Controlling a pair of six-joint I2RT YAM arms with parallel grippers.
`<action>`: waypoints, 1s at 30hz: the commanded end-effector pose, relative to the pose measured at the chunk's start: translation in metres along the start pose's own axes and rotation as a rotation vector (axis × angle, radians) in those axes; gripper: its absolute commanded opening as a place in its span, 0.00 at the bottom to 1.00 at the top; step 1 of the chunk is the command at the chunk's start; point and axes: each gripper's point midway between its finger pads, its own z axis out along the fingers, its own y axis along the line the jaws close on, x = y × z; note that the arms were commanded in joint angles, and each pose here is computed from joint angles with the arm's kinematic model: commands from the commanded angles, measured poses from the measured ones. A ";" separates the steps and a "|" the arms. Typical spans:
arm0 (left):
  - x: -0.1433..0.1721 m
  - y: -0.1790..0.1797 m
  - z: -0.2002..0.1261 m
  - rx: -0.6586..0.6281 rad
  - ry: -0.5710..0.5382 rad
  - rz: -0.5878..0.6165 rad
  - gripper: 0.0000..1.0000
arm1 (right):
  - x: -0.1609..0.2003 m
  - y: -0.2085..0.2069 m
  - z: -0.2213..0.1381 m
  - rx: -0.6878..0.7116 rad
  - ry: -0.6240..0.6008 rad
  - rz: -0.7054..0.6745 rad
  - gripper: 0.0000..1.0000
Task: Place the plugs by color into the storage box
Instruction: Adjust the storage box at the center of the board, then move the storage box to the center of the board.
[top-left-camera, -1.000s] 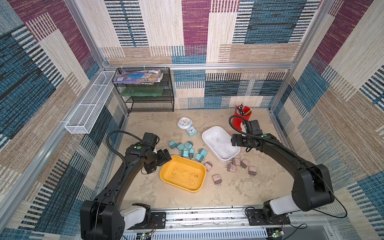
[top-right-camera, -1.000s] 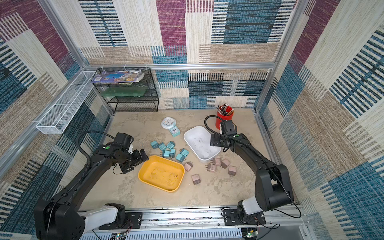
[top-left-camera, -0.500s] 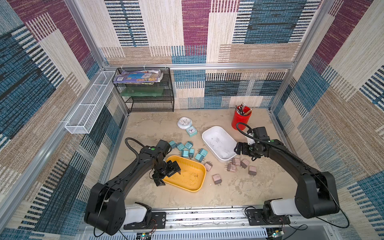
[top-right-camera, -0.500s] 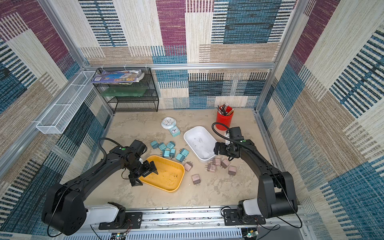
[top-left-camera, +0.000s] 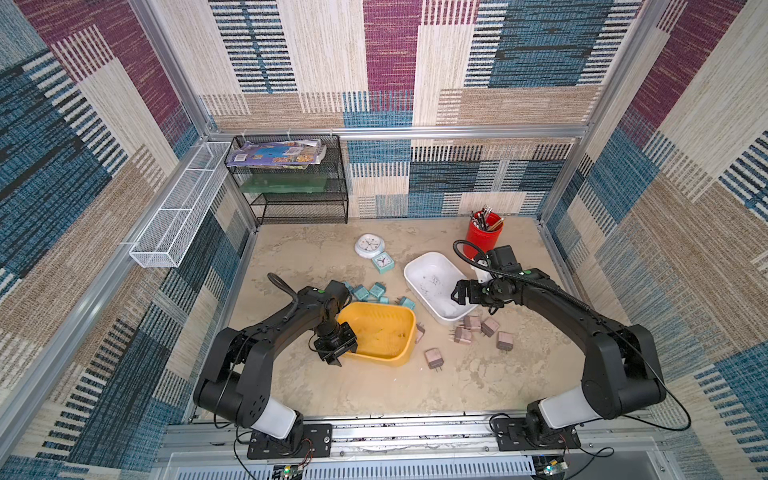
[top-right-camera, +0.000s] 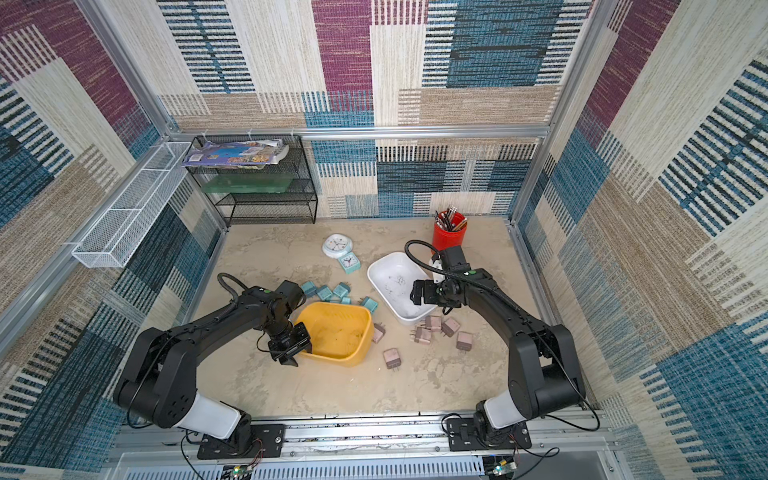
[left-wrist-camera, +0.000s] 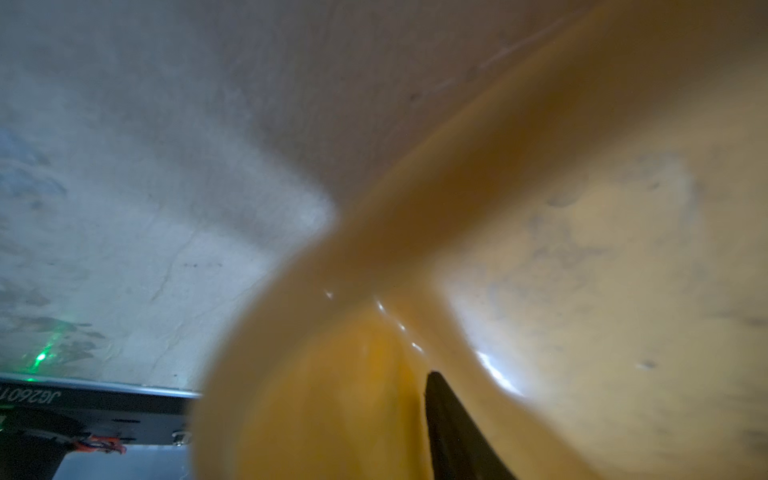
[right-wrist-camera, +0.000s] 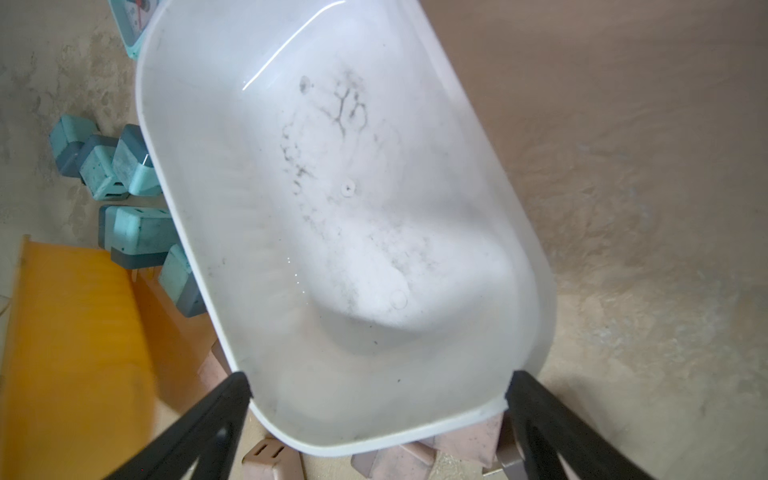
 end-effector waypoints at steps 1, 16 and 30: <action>-0.014 0.017 -0.006 -0.138 -0.033 0.078 0.34 | -0.002 0.003 -0.004 0.024 0.010 -0.032 0.98; -0.085 0.053 -0.061 -0.432 -0.181 0.233 0.11 | 0.013 0.084 0.007 -0.043 0.092 -0.288 0.97; -0.122 0.047 -0.086 -0.302 -0.204 0.240 0.49 | 0.047 0.140 0.052 -0.025 0.228 -0.240 0.94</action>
